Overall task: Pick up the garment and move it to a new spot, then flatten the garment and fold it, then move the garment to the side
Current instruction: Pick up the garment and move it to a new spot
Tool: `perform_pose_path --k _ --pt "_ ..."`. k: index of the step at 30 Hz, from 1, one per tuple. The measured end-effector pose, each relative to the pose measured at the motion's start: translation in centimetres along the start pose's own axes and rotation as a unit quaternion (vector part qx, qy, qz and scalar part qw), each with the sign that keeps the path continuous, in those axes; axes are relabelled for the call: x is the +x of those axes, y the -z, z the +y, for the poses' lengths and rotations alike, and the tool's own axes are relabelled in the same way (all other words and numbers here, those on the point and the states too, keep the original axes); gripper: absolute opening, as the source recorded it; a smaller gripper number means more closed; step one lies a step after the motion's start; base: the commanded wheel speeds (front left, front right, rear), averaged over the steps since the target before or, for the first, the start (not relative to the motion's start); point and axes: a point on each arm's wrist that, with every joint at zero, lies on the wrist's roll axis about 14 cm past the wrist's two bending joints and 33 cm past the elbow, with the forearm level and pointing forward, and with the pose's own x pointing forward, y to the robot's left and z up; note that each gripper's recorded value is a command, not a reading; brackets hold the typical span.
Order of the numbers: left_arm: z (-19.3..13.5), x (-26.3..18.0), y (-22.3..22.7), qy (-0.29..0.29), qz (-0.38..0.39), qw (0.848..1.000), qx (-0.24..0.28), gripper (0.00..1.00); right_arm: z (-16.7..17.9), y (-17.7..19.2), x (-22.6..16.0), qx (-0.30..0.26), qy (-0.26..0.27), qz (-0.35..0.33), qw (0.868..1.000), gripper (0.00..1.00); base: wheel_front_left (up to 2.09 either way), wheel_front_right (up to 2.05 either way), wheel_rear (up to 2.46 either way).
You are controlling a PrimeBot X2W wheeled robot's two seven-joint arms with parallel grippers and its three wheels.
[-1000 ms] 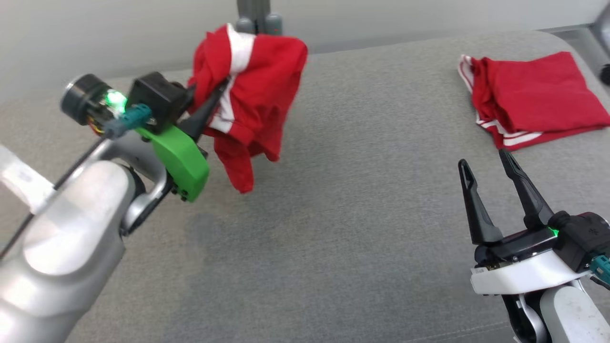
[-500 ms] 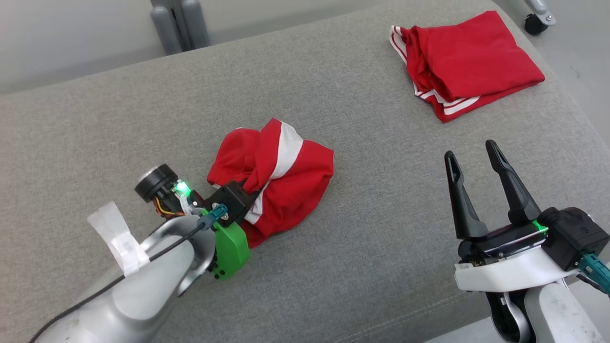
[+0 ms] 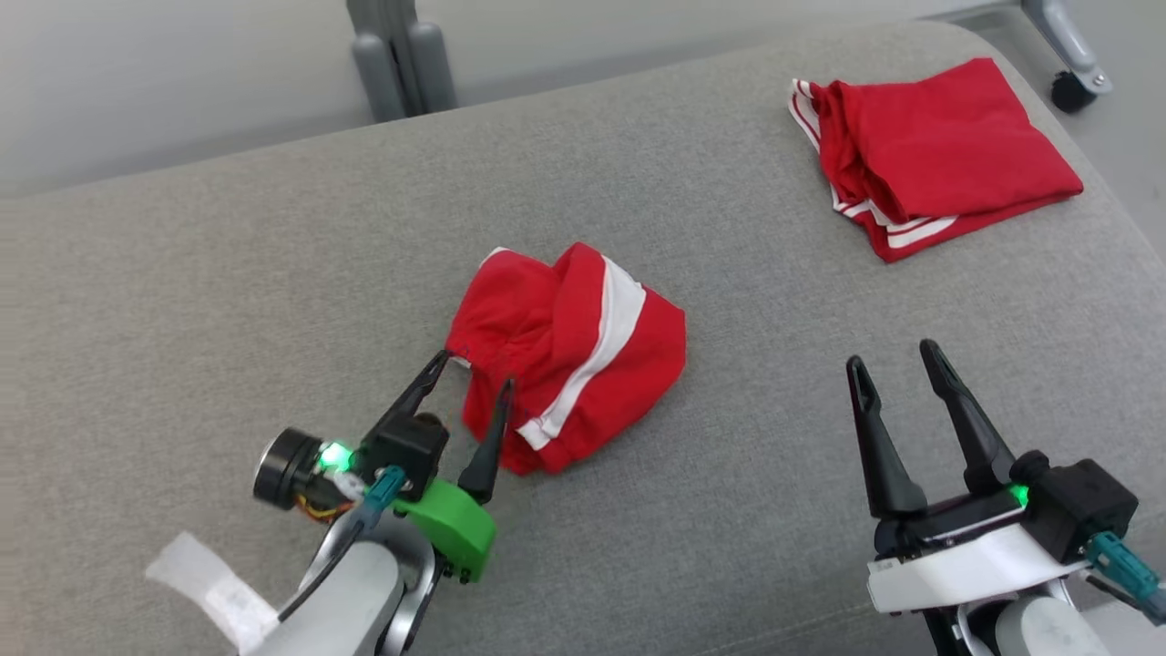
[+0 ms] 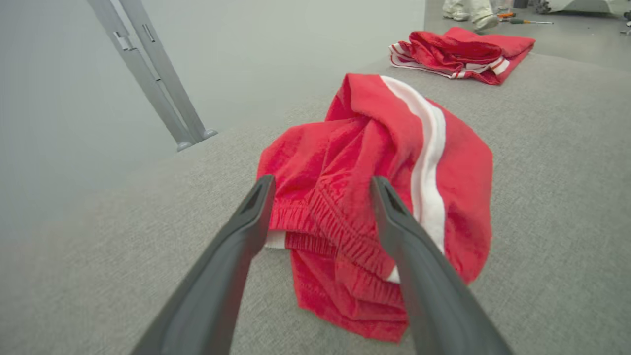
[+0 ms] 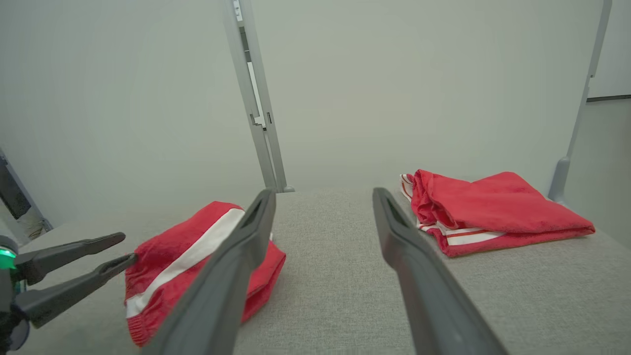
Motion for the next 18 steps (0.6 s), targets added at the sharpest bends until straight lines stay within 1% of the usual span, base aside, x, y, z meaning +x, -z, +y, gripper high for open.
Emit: perform_pose_path --k 3,6,10,15,18 --pt "1.9 -2.7 -1.0 -0.075 -0.020 0.997 -0.026 1.00 1.0 0.5 -0.4 0.011 -0.010 0.005 1.000 1.00 0.00 0.00 0.00" --pt "3.7 -5.9 -1.8 -0.144 -0.041 0.987 -0.064 1.00 2.1 0.8 -0.1 0.019 -0.025 0.006 0.999 1.00 0.00 0.00 0.00" --pt "6.0 -10.9 -2.5 -0.237 -0.069 0.963 -0.105 1.00 4.1 1.6 0.0 0.028 -0.050 0.017 0.998 1.00 0.00 0.00 0.00" --pt "8.1 -16.9 -3.9 -0.325 -0.113 0.933 -0.108 1.00 6.1 1.3 0.4 0.033 -0.077 0.010 0.996 1.00 0.00 0.00 0.00" --pt "8.7 -19.6 -4.9 -0.356 -0.137 0.919 -0.096 1.00 6.7 1.3 0.2 0.031 -0.084 0.010 0.996 1.00 0.00 0.00 0.00"
